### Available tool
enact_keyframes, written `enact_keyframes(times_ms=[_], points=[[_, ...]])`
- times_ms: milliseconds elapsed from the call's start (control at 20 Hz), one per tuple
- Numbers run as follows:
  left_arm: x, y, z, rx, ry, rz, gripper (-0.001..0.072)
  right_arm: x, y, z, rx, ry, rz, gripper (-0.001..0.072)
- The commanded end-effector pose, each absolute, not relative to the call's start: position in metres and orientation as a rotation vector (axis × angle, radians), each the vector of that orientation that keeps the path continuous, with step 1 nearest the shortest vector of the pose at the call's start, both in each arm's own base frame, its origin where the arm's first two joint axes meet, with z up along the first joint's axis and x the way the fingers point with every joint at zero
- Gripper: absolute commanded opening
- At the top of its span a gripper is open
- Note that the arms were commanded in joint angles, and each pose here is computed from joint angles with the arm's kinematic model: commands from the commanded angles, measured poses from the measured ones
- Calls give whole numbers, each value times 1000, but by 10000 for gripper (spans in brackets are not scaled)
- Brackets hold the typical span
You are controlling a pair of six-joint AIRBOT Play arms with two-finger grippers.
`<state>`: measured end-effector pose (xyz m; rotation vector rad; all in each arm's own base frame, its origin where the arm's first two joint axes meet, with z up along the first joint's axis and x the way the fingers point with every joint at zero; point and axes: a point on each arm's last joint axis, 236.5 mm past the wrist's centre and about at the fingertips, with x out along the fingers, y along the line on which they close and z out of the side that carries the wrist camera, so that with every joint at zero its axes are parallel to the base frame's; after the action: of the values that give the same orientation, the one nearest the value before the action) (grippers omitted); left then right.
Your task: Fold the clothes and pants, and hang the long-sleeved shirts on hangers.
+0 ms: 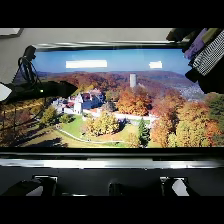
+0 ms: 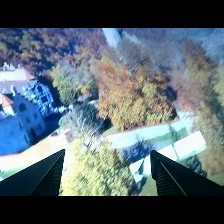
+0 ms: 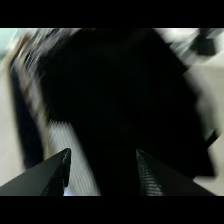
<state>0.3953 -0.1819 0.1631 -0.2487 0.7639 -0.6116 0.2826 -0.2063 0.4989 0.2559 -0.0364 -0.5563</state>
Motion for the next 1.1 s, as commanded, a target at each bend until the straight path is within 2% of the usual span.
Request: enact_keyframes(times_ms=[0, 200, 400, 450, 500, 550, 600, 1050], points=[[383, -166, 140, -123, 851, -585, 605, 354, -126, 379, 244, 459, -196, 488], [379, -146, 132, -36, 861, -533, 605, 379, -54, 250, 41, 867, -47, 488], [367, -122, 112, -17, 889, -492, 594, 362, 56, 146, -61, 1057, 222, 487], [364, -118, 106, -16, 899, -486, 518, 356, 75, 123, -75, 1086, 263, 478], [361, -115, 100, -21, 915, -480, 270, 350, 90, 105, -76, 1111, 286, 431], [359, -113, 97, -19, 927, -476, 63, 344, 102, 89, -95, 1134, 315, 172], [359, -110, 95, -8, 932, -467, 22, 339, 110, 78, -112, 1152, 337, 29], [360, -106, 92, 11, 939, -458, 25, 333, 117, 67, -126, 1170, 355, 21]])
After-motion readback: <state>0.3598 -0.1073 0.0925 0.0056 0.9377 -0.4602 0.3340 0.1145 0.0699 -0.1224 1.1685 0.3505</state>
